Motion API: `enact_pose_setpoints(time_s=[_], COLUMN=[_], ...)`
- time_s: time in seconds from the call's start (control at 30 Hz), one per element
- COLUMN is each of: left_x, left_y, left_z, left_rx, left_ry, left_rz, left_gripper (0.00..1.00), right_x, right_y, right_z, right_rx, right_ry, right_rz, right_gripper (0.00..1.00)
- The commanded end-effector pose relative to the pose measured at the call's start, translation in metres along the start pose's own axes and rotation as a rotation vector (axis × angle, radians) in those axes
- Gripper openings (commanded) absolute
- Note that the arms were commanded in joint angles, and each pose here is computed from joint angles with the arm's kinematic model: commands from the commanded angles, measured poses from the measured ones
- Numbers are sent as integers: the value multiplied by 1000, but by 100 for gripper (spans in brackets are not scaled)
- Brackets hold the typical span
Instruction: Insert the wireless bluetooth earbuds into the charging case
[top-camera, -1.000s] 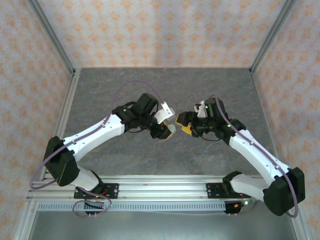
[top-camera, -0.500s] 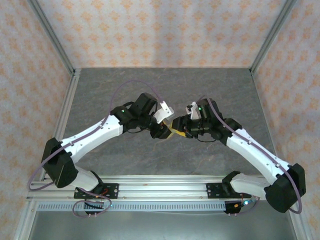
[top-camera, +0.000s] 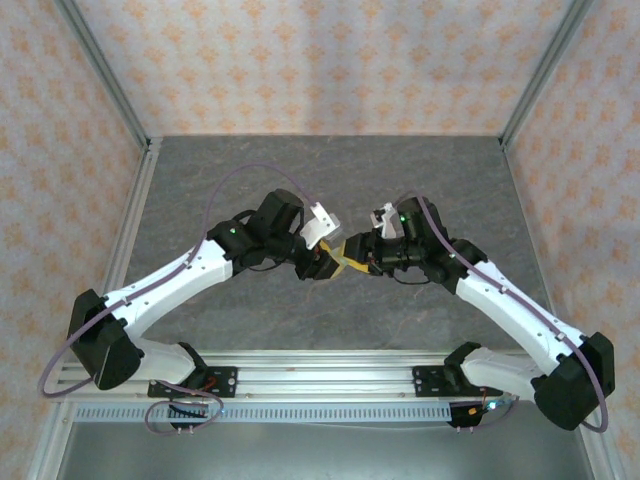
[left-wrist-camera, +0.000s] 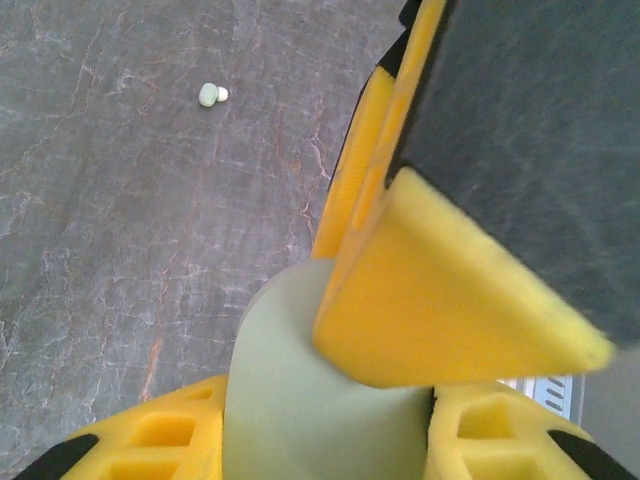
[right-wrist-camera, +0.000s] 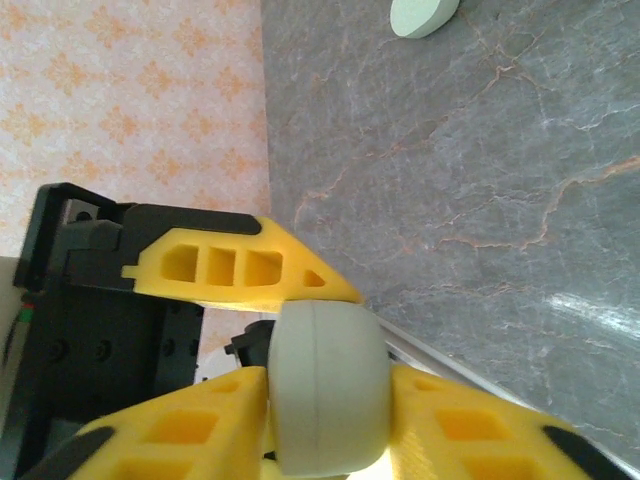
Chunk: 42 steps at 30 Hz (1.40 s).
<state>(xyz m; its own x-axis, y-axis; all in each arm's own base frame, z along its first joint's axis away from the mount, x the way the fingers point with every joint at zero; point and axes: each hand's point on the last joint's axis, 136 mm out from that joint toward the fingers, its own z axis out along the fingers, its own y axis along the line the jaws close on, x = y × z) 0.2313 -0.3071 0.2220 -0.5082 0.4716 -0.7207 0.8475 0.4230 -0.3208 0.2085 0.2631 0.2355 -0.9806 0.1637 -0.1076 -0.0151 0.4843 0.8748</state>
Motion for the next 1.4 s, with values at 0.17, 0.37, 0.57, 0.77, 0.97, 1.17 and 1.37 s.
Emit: enact_pose_setpoints(time_s=[0.17,0.37,0.57,0.77,0.97,1.17,1.37], left_x=[-21,-22,-20,-19,-34,-37,-28], left_y=[-6,-7,-4,8,17,11,23], left_z=[-6,-6,-5,-9,-51,-104,-115], left_rx=[13,21,10,-75,-177,-236,-364], left_ry=[-57,-56,-49,-69,-272,-514,-528], left_rz=[52,61,58,60,58,84,132], left_gripper=[31,31,33,53,70,72,70], right_x=[4,0,-5,-13,-28,-26,-21], right_y=[23,25,28,30,49,89,109], right_z=[1,11,17,18,9,-9,-21], right_rx=[-98,-117,-125,-145,-232,-362,-398], right_ry=[31,60,65,32,-27,3,37], right_rz=[-32,-18,-14,51,149,151,138], right_gripper=[34,37,27,12,9,10,10])
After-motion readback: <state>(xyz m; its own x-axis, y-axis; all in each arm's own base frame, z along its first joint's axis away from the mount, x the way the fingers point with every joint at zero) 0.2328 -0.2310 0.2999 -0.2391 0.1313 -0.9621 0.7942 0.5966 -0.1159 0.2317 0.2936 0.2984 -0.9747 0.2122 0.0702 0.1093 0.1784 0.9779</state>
